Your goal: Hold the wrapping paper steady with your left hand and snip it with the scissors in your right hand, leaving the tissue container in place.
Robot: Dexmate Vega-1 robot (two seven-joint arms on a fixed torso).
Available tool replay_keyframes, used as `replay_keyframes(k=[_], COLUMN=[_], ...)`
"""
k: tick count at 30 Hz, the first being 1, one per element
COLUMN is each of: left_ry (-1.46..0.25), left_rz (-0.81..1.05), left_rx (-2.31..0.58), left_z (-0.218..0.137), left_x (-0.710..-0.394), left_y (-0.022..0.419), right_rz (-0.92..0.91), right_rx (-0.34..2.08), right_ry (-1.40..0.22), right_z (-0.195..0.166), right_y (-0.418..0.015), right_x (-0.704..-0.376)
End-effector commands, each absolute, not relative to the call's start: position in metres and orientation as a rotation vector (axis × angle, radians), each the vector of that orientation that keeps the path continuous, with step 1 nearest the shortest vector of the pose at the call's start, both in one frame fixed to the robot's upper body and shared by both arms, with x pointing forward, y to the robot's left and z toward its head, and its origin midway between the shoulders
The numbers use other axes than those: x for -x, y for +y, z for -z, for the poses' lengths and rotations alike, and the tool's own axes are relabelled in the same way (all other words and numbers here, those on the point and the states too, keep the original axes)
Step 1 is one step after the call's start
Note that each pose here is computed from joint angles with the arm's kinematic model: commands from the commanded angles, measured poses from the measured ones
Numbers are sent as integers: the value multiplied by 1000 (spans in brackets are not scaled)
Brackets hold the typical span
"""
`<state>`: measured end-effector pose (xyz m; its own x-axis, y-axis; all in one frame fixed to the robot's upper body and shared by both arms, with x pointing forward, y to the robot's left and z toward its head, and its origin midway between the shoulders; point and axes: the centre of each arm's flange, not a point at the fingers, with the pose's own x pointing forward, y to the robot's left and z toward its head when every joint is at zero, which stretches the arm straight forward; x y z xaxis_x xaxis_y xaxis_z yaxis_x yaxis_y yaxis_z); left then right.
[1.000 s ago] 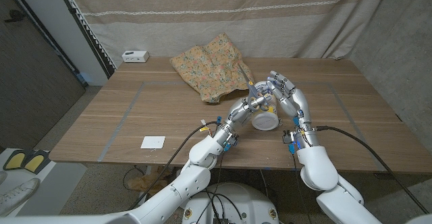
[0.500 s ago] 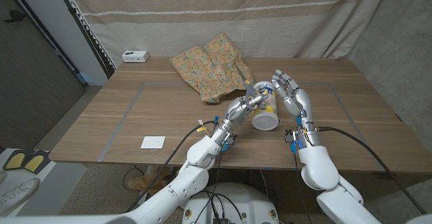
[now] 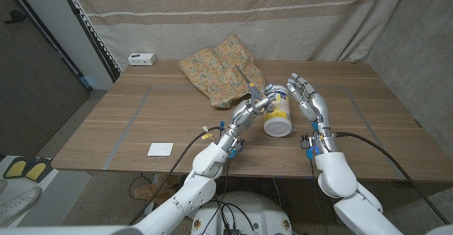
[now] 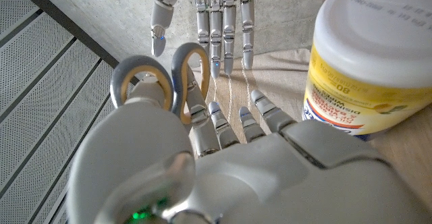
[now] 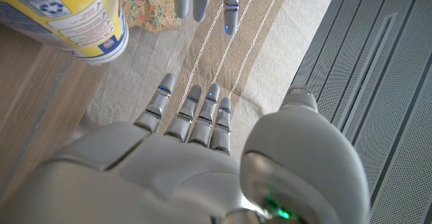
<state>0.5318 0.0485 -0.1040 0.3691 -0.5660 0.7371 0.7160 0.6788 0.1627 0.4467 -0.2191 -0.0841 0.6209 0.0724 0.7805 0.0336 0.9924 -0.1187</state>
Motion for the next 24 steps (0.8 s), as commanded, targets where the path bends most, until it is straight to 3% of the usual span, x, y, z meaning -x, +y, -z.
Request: replay_keyframes(k=[1, 24], left_ry=[-936, -1105], left_rz=[813, 742], left_rx=[174, 242], left_z=[87, 79], left_x=[-521, -524], left_y=[54, 65], right_rz=[-24, -4], right_rx=[129, 168], right_ry=[-868, -835], right_z=[84, 77], right_y=[-227, -240], right_x=[-460, -465])
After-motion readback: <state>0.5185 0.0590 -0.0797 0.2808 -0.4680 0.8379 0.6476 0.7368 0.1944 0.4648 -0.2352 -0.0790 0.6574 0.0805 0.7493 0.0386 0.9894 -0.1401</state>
